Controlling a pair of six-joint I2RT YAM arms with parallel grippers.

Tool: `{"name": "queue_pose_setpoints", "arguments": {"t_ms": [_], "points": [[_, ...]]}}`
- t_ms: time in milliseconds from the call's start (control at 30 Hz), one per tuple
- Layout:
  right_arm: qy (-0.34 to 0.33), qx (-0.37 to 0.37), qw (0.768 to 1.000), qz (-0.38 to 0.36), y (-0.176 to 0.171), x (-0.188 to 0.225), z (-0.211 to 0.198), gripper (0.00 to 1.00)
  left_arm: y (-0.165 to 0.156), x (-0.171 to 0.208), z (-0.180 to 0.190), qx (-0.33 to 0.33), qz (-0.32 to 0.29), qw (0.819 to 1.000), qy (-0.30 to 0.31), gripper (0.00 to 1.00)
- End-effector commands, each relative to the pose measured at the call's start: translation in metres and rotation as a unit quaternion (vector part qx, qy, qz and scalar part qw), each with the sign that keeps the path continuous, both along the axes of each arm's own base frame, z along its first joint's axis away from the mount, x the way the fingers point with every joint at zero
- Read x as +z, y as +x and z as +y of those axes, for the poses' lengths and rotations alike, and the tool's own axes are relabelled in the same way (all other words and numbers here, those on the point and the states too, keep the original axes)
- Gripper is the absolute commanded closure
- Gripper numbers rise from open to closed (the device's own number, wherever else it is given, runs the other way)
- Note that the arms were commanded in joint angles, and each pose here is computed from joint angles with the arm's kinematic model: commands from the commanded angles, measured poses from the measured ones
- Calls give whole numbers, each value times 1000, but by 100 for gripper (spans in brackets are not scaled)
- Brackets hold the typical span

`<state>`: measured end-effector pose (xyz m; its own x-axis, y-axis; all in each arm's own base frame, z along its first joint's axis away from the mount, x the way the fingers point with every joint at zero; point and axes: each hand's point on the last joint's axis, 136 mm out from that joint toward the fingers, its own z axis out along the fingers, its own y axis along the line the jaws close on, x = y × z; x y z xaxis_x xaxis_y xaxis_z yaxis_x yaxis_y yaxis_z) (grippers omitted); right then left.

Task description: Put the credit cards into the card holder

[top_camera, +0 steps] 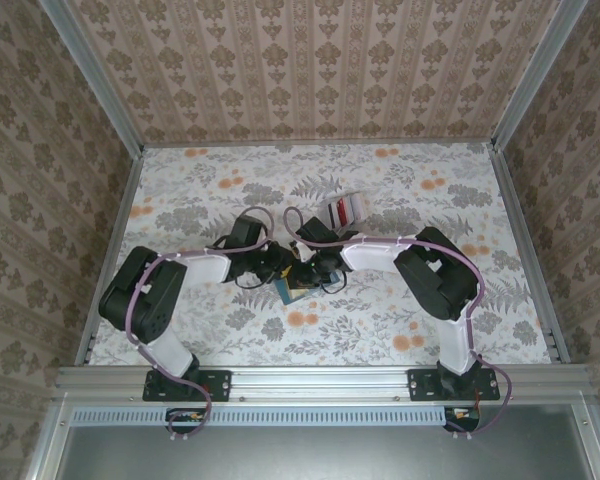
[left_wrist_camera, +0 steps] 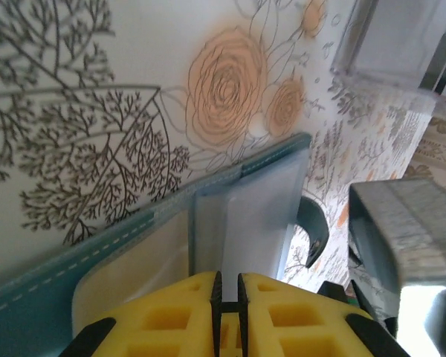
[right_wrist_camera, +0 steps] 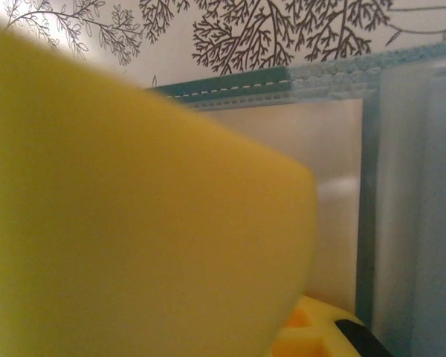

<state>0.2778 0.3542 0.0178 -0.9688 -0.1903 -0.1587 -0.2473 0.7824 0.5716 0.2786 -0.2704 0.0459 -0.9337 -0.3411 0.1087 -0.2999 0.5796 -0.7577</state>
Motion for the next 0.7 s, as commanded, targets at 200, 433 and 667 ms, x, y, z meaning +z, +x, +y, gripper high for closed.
{"name": "queue_pose_setpoints", "arguments": {"t_ms": [200,433,667], "points": [[-38,-26,999,7,-3,-16,-22,86,-40,-33,45,-3,38,995,87,83],[-18,-38,999,-13,8,6,-23,81,-42,-53,58,-6,44,993,113,84],[-36,-79,995,-43,39,21,-63,77,-38,-56,52,-14,44,993,107,84]]}}
